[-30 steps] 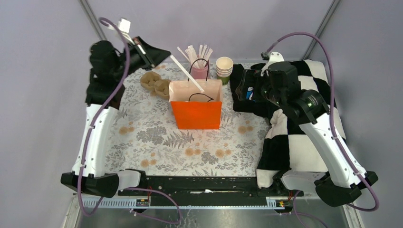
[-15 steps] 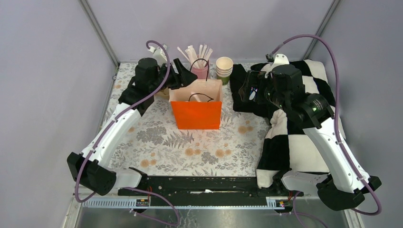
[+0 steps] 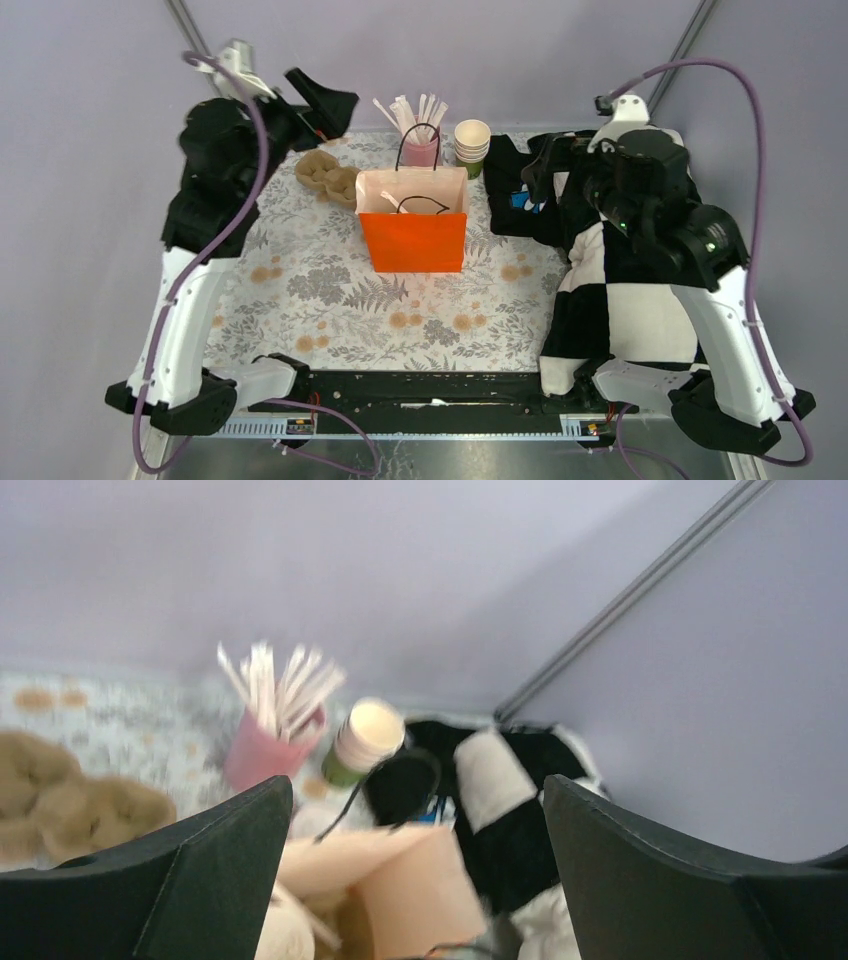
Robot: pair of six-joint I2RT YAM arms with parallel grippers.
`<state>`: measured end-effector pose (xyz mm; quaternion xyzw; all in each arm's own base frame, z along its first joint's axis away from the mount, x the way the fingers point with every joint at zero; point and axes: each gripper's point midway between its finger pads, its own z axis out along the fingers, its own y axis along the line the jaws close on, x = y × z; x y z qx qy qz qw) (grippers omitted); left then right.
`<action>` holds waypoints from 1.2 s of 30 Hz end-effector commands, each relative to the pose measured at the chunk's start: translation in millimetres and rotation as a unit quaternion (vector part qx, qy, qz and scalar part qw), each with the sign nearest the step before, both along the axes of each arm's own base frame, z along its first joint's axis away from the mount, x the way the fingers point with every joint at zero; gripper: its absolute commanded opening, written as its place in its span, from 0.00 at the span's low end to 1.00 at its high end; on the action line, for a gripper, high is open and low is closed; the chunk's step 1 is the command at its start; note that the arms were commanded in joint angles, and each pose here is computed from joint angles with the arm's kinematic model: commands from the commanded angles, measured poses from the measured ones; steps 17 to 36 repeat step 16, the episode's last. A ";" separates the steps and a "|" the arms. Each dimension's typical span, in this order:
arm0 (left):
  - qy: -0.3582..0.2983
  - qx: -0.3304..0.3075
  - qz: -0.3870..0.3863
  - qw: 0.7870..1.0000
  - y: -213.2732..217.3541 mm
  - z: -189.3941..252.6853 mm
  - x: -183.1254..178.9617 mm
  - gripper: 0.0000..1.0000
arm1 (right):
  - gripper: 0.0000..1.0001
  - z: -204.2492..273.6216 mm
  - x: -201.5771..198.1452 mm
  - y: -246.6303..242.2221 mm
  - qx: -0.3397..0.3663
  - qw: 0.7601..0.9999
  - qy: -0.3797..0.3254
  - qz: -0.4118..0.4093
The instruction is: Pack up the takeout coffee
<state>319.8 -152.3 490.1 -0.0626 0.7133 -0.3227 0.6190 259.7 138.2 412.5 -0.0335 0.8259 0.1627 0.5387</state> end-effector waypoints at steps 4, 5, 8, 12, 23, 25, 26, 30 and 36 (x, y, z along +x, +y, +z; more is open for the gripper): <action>-0.160 -0.009 0.103 0.982 58.4 119.4 -44.4 0.99 | 1.00 92.2 -30.0 -29.9 0.045 0.992 -0.119 -0.013; -0.176 -0.007 0.115 0.978 64.8 128.1 -49.7 0.99 | 1.00 100.6 -33.2 -33.1 0.051 0.990 -0.128 -0.016; -0.203 -0.008 0.144 0.969 79.9 141.6 -60.0 0.99 | 1.00 118.6 -41.8 -40.5 0.065 0.987 -0.143 -0.023; -0.217 -0.007 0.162 0.963 89.9 149.5 -68.8 0.99 | 1.00 125.6 -49.2 -46.6 0.082 0.984 -0.154 -0.031; -0.215 -0.001 0.157 0.964 88.7 148.3 -70.7 0.99 | 1.00 120.3 -51.9 -46.5 0.086 0.984 -0.152 -0.028; -0.215 -0.001 0.157 0.964 88.7 148.3 -70.7 0.99 | 1.00 120.3 -51.9 -46.5 0.086 0.984 -0.152 -0.028; -0.215 -0.001 0.157 0.964 88.7 148.3 -70.7 0.99 | 1.00 120.3 -51.9 -46.5 0.086 0.984 -0.152 -0.028; -0.215 -0.001 0.157 0.964 88.7 148.3 -70.7 0.99 | 1.00 120.3 -51.9 -46.5 0.086 0.984 -0.152 -0.028; -0.215 -0.001 0.157 0.964 88.7 148.3 -70.7 0.99 | 1.00 120.3 -51.9 -46.5 0.086 0.984 -0.152 -0.028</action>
